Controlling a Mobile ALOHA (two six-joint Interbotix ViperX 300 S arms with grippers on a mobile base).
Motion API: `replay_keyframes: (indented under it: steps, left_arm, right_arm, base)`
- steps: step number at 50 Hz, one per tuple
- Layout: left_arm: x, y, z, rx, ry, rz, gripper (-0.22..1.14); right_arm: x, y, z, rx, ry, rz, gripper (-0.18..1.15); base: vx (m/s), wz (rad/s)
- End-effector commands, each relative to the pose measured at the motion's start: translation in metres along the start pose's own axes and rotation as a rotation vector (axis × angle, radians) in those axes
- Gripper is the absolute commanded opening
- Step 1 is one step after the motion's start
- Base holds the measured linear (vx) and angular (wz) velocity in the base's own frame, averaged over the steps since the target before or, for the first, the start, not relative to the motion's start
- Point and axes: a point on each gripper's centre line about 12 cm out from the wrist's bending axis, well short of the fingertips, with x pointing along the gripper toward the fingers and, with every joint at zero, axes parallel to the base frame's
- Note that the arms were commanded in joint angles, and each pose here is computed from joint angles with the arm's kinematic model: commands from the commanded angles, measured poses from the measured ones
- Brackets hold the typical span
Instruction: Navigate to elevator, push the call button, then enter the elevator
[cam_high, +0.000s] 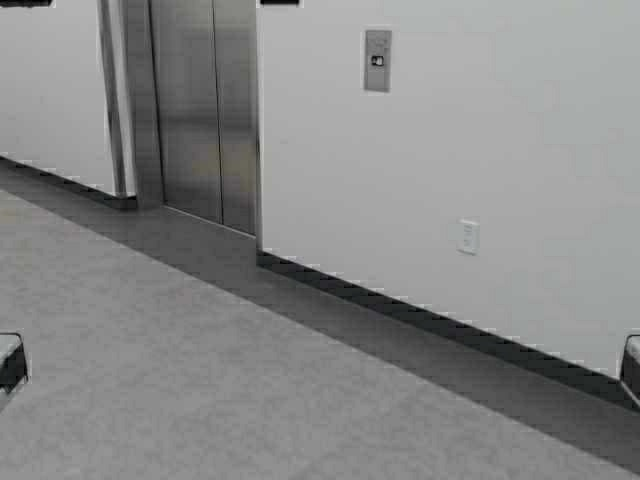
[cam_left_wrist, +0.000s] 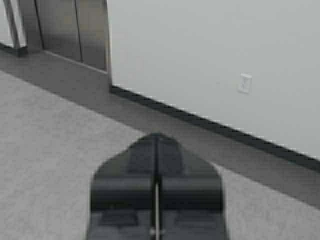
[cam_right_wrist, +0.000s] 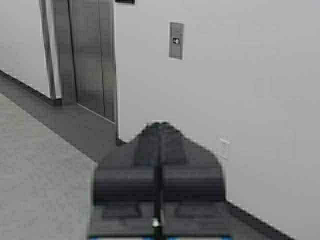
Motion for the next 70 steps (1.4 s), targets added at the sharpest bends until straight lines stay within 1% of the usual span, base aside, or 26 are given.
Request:
replay_keyframes:
  steps: [1, 5, 25, 38, 48, 54, 61, 70]
  left_arm:
    - [-0.0014, -0.0039, 0.0015, 0.003, -0.012, -0.016, 0.03]
    - [-0.0036, -0.0039, -0.0024, 0.0, -0.003, -0.016, 0.03]
    - [-0.004, -0.0044, 0.0025, 0.002, -0.019, -0.018, 0.03]
    - [-0.0038, -0.0043, -0.002, 0.002, -0.004, -0.018, 0.03]
    - [0.0004, -0.0042, -0.0019, 0.009, 0.002, -0.017, 0.03]
    - [-0.001, -0.0041, -0.0053, 0.007, 0.011, -0.017, 0.03]
    - [0.0, -0.0042, -0.0019, -0.002, 0.0, -0.018, 0.03]
    - [0.005, -0.0041, -0.0012, -0.008, 0.005, -0.018, 0.03]
  right_arm:
    - [0.0037, 0.0003, 0.0074, -0.003, -0.02, 0.003, 0.05]
    - [0.0023, 0.0003, 0.0035, 0.002, -0.011, 0.002, 0.05]
    - [0.0048, 0.0003, 0.0019, 0.001, 0.0, 0.003, 0.05]
    - [0.0045, 0.0002, -0.0021, 0.004, 0.012, 0.002, 0.05]
    - [0.0071, 0.0002, 0.0063, 0.0, -0.009, 0.003, 0.05]
    - [0.0054, 0.0002, 0.0043, 0.0, -0.005, 0.002, 0.05]
    - [-0.0007, 0.0036, 0.0058, -0.003, -0.022, 0.019, 0.05]
    - [0.0001, 0.0043, 0.0022, -0.013, 0.004, 0.022, 0.05]
  base:
    - [0.73, 0.07]
    - [0.72, 0.11]
    - [0.68, 0.06]
    - [0.66, 0.02]
    - [0.61, 0.08]
    - [0.6, 0.17]
    - [0.56, 0.2]
    - [0.56, 0.14]
